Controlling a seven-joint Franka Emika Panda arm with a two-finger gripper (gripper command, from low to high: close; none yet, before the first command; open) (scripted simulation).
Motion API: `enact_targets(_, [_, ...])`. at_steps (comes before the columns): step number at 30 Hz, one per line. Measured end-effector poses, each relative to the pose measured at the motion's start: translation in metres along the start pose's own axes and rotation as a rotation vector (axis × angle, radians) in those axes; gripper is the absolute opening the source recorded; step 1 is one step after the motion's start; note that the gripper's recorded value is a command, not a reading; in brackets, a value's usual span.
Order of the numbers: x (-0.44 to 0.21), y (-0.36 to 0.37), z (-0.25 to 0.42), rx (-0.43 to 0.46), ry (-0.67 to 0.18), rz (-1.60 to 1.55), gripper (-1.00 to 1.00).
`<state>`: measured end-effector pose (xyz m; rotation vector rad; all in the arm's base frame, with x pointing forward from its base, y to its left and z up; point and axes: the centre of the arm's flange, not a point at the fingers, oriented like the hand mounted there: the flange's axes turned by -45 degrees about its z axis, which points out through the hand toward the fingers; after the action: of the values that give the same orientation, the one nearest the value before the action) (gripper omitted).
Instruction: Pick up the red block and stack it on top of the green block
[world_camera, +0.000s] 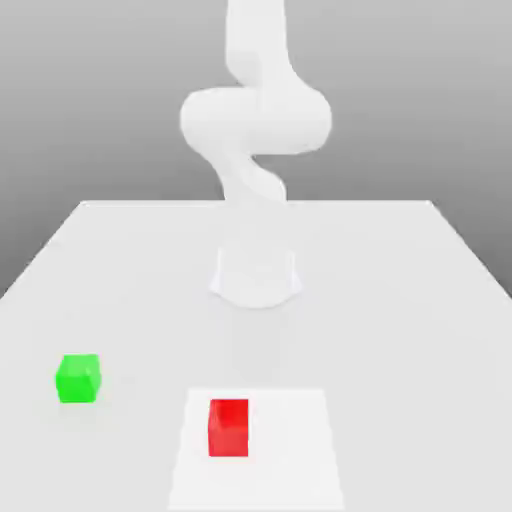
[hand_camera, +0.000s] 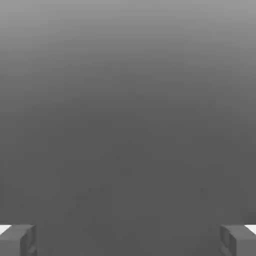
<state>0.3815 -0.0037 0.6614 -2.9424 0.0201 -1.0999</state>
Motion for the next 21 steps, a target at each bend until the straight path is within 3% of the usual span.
enact_targets(11, [-0.108, 0.019, 0.235, -0.011, -0.383, -0.008, 0.0])
enact_targets(21, [-0.276, 0.033, 0.357, -0.004, -0.701, -0.006, 0.0])
